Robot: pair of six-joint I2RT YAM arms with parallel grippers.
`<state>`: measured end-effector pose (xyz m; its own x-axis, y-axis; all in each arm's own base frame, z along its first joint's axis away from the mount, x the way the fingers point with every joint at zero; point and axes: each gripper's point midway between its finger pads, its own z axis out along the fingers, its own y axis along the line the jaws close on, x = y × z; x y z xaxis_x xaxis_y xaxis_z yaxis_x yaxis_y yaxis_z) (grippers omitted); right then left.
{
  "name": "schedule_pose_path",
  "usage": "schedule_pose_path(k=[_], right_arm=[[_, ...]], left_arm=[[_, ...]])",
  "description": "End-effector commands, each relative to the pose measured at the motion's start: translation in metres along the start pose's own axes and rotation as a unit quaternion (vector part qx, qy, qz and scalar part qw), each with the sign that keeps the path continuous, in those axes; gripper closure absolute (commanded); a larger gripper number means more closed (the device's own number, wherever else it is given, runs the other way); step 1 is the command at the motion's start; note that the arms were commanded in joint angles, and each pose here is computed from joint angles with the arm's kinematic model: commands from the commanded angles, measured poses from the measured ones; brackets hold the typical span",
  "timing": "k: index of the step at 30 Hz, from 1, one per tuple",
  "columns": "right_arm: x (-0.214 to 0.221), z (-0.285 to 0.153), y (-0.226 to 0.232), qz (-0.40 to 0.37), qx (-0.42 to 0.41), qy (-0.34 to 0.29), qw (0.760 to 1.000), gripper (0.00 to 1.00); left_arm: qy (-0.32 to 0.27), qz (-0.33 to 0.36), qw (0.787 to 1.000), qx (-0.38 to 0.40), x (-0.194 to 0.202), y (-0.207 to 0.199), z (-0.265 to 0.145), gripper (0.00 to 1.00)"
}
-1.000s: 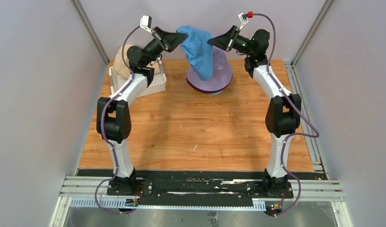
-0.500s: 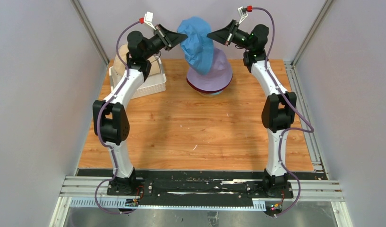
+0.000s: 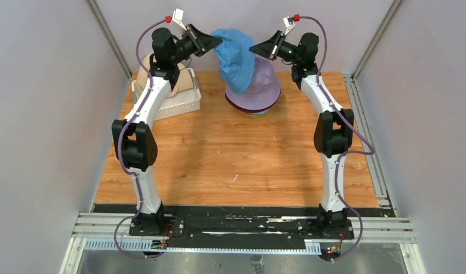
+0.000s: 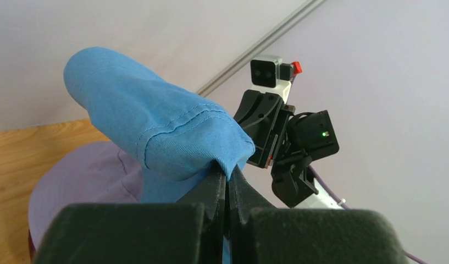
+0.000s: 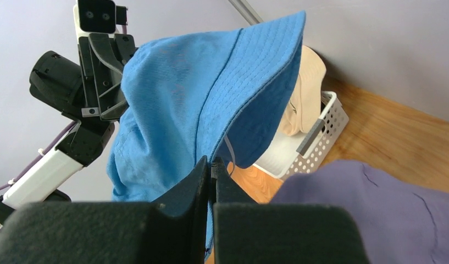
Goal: Stack the hats
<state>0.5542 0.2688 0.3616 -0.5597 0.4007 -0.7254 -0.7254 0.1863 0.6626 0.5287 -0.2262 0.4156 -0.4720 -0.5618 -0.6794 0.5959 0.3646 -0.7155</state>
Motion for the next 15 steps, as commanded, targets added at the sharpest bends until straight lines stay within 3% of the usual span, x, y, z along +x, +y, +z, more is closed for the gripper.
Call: schedule_pose_path(k=[1, 9, 13, 15], right_arm=[[-0.017, -0.021, 0.003, -0.026, 0.014, -0.017, 0.999, 0.99], [-0.028, -0.055, -0.019, -0.026, 0.046, -0.036, 0.998, 0.99], [-0.035, -0.07, -0.026, -0.027, 0.057, -0.044, 0.997, 0.99], [-0.037, -0.076, -0.03, -0.026, 0.062, -0.048, 0.997, 0.99]], left_arm=[[0.006, 0.002, 1.0, -0.006, 0.006, 0.014, 0.014, 0.97], [0.032, 0.004, 0.999, -0.018, 0.032, 0.032, 0.039, 0.92], [0.043, 0.006, 0.999, -0.019, 0.042, 0.035, 0.05, 0.77], [0.046, 0.007, 0.999, -0.023, 0.045, 0.037, 0.054, 0.64]])
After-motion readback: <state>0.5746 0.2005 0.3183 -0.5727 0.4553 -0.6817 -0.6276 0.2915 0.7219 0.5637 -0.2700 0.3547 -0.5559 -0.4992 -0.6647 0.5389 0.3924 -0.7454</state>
